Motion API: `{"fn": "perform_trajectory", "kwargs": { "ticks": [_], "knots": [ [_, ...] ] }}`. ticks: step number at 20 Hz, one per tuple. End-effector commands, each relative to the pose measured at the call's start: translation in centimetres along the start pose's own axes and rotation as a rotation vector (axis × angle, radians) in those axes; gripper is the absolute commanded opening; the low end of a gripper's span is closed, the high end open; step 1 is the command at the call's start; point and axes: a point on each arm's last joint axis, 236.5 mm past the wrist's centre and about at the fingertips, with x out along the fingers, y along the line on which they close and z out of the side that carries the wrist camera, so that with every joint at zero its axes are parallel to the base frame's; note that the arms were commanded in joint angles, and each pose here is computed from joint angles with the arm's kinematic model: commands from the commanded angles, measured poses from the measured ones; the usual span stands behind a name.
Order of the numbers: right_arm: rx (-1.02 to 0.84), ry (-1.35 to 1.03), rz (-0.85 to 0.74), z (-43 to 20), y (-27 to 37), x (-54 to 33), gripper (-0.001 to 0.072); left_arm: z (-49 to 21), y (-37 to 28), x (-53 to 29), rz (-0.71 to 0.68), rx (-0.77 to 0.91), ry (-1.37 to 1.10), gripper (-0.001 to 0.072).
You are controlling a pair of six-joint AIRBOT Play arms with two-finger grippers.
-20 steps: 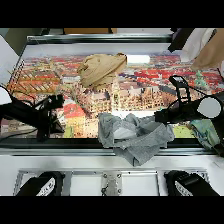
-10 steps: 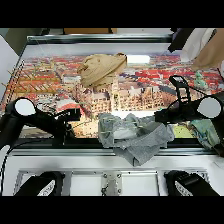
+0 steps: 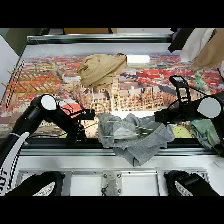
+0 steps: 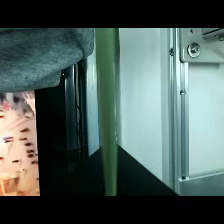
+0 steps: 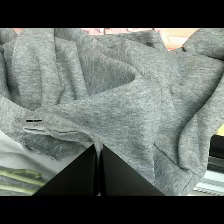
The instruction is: Fold the clothes and pants, and hang the long-sleeved shirts on hangers.
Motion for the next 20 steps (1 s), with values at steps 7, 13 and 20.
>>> {"fn": "perform_trajectory", "kwargs": {
  "ticks": [7,13,20],
  "knots": [
    [0.008,0.009,0.05,-0.2,1.2,0.0,0.0022,2.4,0.6,2.7,-0.067,-0.019,-0.063,0.0014],
    [-0.077,-0.017,0.073,0.5,2.2,-2.6,0.002,2.8,1.2,3.0,-0.04,-0.042,-0.069,0.0014],
    [-0.131,-0.08,0.159,2.4,6.8,-5.9,0.002,4.2,1.5,2.9,-0.03,-0.047,-0.125,0.0014]
  ]
}}
